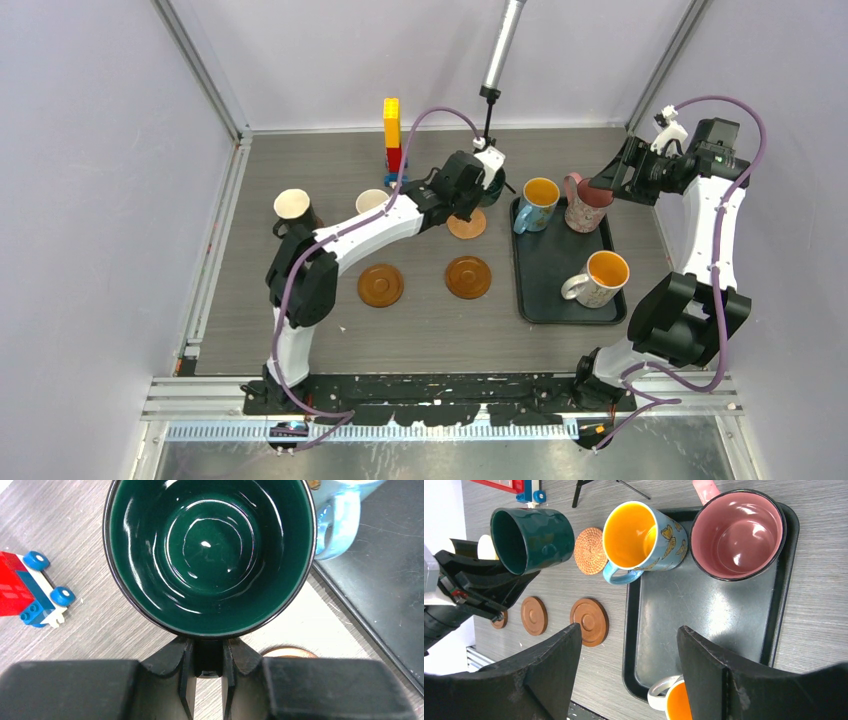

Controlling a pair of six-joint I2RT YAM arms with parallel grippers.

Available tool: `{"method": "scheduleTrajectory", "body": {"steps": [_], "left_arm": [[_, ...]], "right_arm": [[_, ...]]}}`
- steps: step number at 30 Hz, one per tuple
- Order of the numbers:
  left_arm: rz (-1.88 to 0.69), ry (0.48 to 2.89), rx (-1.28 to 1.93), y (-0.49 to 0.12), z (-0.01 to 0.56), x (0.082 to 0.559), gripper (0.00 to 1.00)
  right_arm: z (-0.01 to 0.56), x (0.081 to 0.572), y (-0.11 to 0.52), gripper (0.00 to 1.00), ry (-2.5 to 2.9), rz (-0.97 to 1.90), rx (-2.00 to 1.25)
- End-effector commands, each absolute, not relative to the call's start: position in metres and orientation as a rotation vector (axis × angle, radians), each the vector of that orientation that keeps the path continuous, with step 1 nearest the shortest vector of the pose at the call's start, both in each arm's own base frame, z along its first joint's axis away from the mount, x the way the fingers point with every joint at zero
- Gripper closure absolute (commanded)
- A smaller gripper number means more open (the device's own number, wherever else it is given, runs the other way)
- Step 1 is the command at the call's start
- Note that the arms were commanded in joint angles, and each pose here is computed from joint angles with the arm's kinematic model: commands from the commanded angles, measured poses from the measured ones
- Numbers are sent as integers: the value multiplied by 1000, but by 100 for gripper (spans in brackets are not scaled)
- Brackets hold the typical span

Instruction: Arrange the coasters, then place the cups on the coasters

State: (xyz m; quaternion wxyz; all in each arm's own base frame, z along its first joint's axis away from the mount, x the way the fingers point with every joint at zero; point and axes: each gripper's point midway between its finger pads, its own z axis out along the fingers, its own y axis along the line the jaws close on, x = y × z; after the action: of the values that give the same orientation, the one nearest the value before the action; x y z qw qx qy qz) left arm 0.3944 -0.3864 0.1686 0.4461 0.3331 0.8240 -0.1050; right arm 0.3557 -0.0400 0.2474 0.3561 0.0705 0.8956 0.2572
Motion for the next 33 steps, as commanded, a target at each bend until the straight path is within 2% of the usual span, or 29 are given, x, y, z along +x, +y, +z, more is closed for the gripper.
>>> {"method": "scheduleTrajectory", "body": {"steps": [1,15,33], "left_arm": [[-309,1981,658,-389,194,419,100],[-323,2040,657,-386,144,422,100],[-309,2100,640,-378,114,420,100]], "right_arm": [[258,360,-44,26,2279,638,171],[250,359,-46,26,2300,634,172],[248,360,-46,26,2307,635,172]]}}
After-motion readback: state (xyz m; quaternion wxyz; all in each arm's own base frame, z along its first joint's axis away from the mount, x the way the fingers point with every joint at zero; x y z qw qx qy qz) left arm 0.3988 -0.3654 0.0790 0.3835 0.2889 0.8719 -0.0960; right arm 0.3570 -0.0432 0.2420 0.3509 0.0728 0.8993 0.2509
